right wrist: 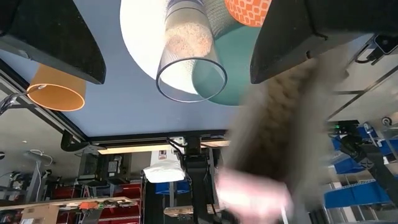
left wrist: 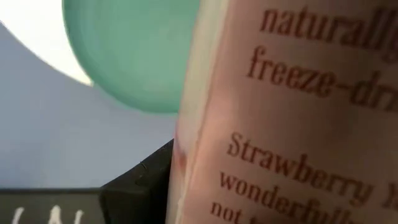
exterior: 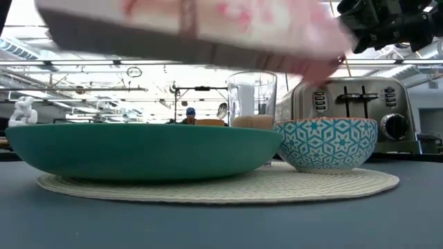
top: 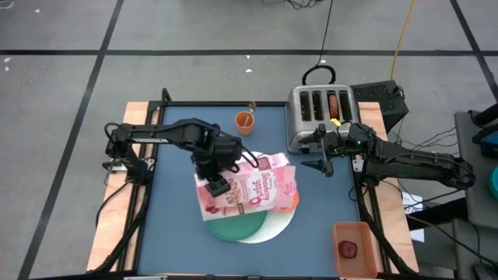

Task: Arrange a breakfast setting
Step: Pour the cereal into the orange bowl

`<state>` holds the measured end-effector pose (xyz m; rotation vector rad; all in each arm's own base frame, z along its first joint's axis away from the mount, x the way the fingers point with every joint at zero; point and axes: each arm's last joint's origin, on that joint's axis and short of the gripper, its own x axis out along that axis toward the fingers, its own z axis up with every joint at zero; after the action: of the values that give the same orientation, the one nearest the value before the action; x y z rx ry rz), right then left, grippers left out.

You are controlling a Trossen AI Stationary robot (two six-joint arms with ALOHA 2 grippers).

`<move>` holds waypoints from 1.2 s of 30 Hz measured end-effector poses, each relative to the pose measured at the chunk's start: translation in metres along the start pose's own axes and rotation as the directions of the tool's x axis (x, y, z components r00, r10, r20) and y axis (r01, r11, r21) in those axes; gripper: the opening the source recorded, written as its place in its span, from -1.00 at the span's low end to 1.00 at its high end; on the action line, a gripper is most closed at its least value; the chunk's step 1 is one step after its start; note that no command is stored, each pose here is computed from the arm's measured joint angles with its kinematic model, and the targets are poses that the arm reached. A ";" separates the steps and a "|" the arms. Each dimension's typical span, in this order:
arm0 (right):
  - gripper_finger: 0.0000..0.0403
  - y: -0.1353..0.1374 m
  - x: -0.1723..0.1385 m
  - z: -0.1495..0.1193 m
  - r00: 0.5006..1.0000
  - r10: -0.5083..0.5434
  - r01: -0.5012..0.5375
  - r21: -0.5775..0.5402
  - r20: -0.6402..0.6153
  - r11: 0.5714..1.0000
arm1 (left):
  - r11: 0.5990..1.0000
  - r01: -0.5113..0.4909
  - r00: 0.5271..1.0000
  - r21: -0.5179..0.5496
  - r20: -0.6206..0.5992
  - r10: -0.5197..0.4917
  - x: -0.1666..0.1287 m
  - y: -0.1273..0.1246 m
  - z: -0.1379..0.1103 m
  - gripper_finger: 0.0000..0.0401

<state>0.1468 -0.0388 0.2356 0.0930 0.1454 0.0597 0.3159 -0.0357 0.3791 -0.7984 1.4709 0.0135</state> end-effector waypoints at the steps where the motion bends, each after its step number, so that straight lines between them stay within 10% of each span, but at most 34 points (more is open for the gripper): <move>1: 0.95 0.000 0.000 0.000 1.000 0.000 0.000 0.000 0.000 1.000 | 1.000 -0.001 1.000 0.012 0.024 0.001 -0.004 -0.002 -0.001 -0.01; 36: 0.95 0.000 0.000 -0.004 0.999 -0.001 0.001 -0.009 -0.036 1.000 | 0.998 -0.054 0.999 0.010 -0.002 0.054 0.018 -0.011 0.013 -0.01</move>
<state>0.1464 -0.0387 0.2320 0.0825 0.1808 0.0611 0.3349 -0.0454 0.3673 -0.7509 1.4932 0.0464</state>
